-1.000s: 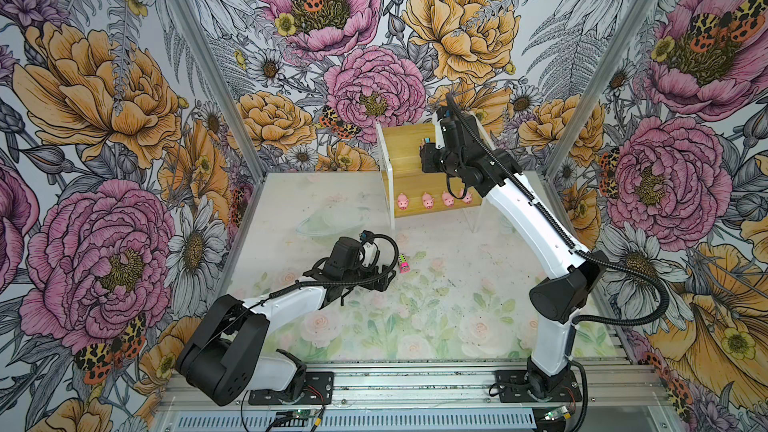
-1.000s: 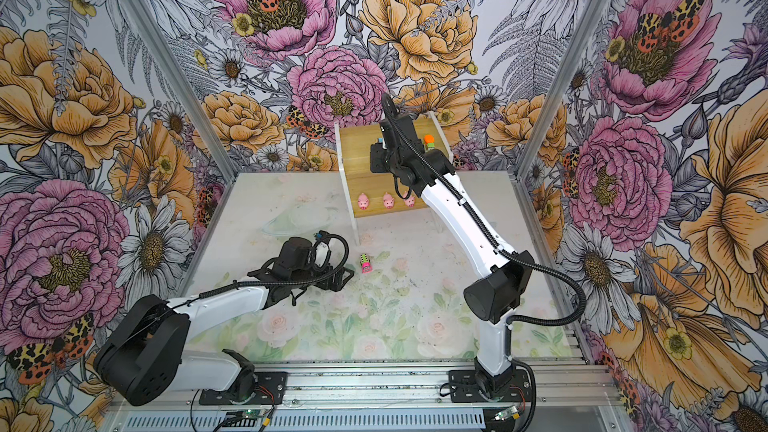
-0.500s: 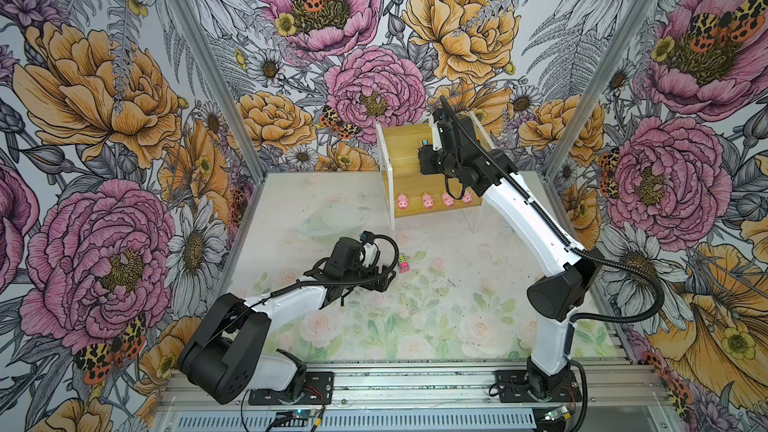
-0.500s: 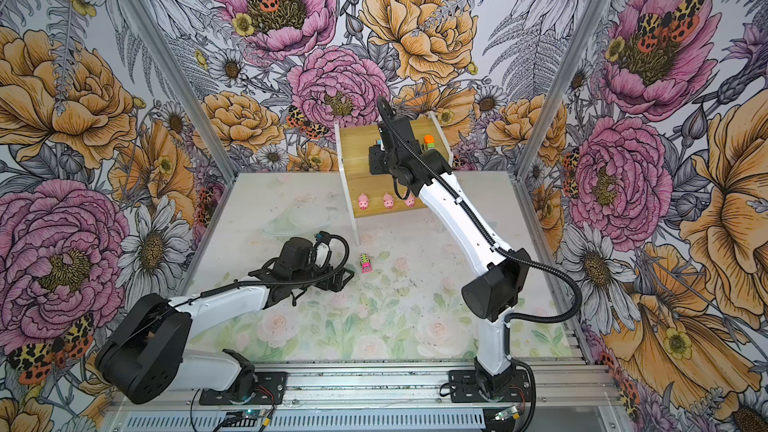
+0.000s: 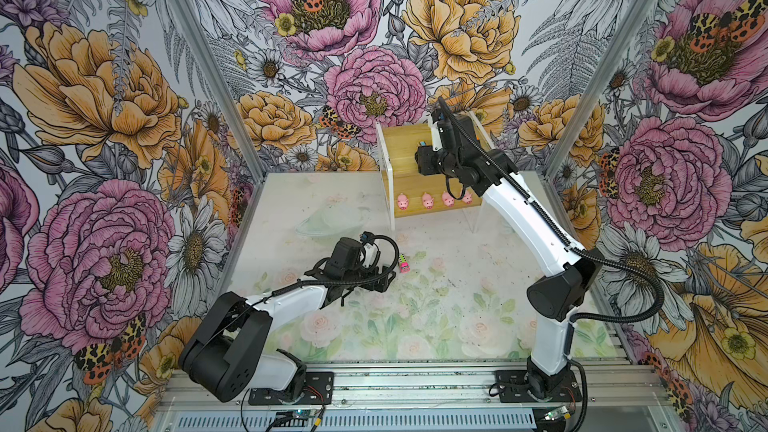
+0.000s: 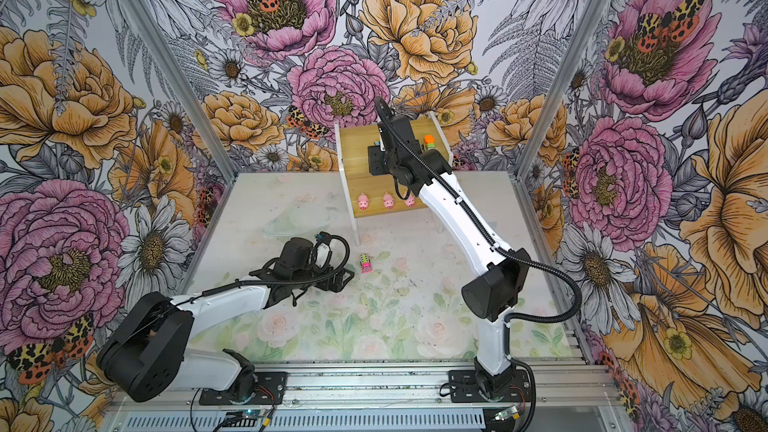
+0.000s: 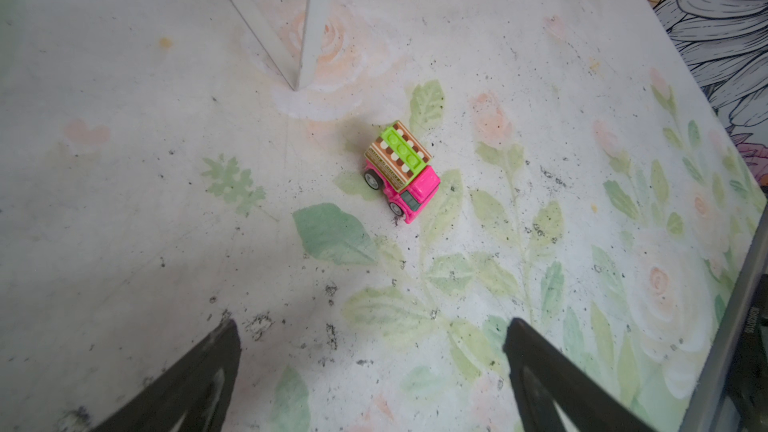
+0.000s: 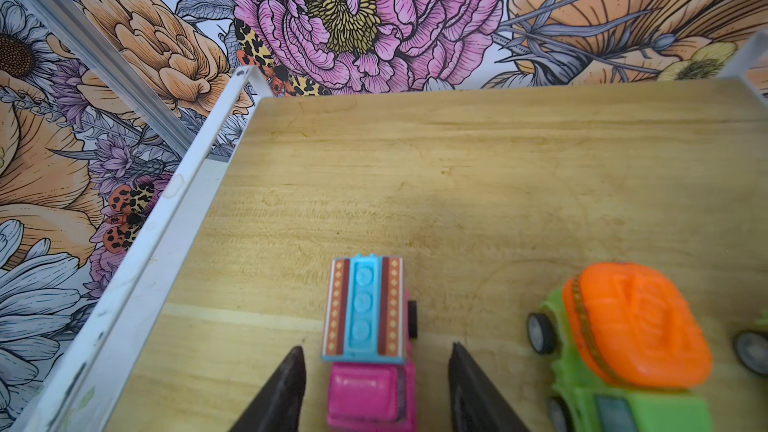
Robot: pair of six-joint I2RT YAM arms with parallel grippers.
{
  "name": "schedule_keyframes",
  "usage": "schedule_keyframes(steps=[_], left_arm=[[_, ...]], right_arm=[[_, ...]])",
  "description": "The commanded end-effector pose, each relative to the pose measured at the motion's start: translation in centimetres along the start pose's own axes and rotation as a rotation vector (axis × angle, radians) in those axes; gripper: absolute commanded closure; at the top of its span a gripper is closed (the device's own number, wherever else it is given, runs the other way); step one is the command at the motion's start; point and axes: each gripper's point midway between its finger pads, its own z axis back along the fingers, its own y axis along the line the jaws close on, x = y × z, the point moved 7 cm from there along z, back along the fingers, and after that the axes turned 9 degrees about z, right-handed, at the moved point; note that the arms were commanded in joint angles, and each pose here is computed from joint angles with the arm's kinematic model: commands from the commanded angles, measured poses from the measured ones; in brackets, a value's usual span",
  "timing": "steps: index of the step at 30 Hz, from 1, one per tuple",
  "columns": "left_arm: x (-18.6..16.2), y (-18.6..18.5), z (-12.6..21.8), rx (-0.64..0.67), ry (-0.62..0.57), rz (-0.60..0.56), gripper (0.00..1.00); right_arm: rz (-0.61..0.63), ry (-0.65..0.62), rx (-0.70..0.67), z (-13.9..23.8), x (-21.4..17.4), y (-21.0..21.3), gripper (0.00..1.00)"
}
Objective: Place and organize the plastic toys onto the shelf
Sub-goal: 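Lower the teal-topped truck onto the upper shelf and open the right gripper, then withdraw the right gripper toward the green-topped pink truck on the table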
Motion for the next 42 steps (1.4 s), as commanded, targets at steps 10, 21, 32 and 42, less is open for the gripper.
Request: schedule_keyframes(steps=[10, 21, 32, 42], left_arm=[[0.7, -0.2, 0.9, -0.001, -0.040, -0.020, 0.01], [-0.4, 0.1, 1.1, -0.016, -0.028, -0.007, 0.01], [-0.4, 0.3, 1.4, 0.000, -0.032, 0.003, 0.01], [-0.2, 0.5, 1.4, 0.020, -0.019, 0.015, 0.01]], right_arm=[[0.125, -0.100, -0.003, 11.4, -0.3, 1.2, 0.38], [0.132, 0.159, 0.152, 5.7, -14.6, 6.1, 0.38], [0.051, 0.235, 0.169, -1.5, -24.1, 9.2, 0.40], [0.087, 0.326, 0.184, -5.8, -27.8, 10.3, 0.45]])
